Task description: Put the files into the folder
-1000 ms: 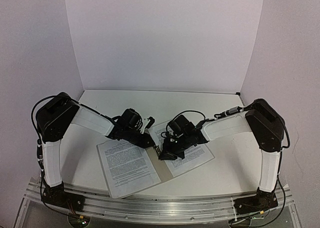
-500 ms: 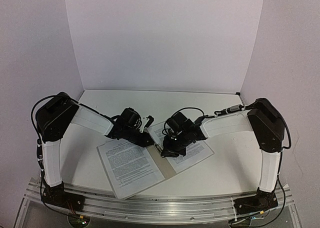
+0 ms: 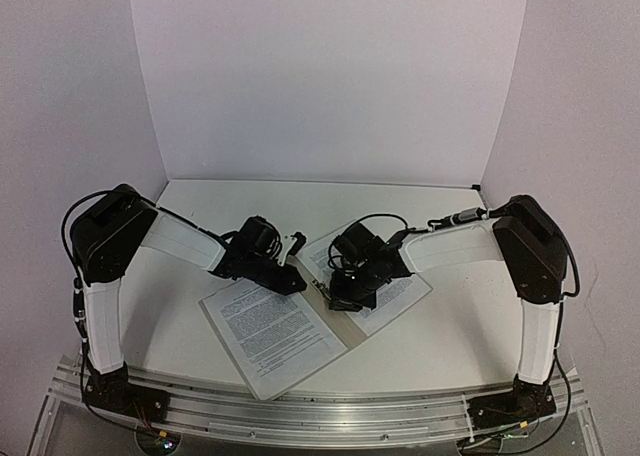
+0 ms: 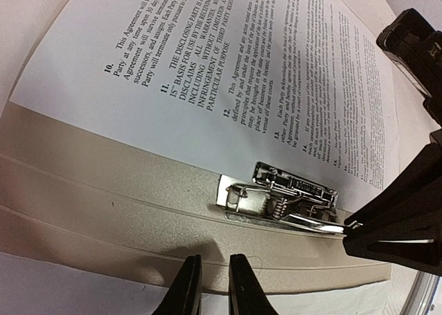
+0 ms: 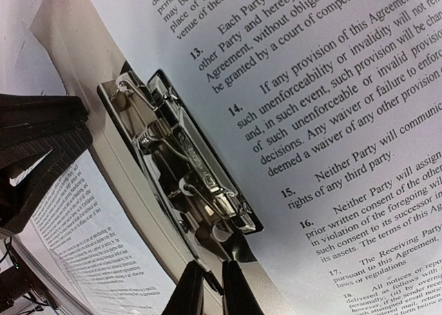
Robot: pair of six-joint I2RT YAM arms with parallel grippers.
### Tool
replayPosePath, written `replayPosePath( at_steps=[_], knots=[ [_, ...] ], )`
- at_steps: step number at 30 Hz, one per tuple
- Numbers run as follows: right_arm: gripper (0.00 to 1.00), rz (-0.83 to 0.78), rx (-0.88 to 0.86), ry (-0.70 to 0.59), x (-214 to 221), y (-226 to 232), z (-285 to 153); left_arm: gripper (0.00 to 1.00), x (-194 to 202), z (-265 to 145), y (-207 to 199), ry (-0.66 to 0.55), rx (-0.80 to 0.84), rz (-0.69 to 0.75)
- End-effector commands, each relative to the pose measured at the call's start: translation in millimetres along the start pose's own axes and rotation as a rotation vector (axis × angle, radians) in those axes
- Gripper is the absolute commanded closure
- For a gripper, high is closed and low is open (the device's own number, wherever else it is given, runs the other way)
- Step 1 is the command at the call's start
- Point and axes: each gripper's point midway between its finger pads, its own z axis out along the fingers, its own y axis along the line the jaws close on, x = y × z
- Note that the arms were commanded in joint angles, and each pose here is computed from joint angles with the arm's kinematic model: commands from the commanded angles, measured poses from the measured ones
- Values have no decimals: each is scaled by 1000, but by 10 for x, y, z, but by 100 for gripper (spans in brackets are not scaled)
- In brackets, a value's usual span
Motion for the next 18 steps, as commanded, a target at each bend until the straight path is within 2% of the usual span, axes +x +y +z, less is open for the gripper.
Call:
replayPosePath(
  at_steps=[1,11,18],
  knots=[
    [90,68,324,102,315,-995,196,84,718,0,319,213,-110,-70],
    [81,101,162,138,322,-864,168,86,813,-9,367,226,-125,-75],
    [94,164,23,171,305,-829,269,86,806,-6,373,220,-124,-75]
  ],
)
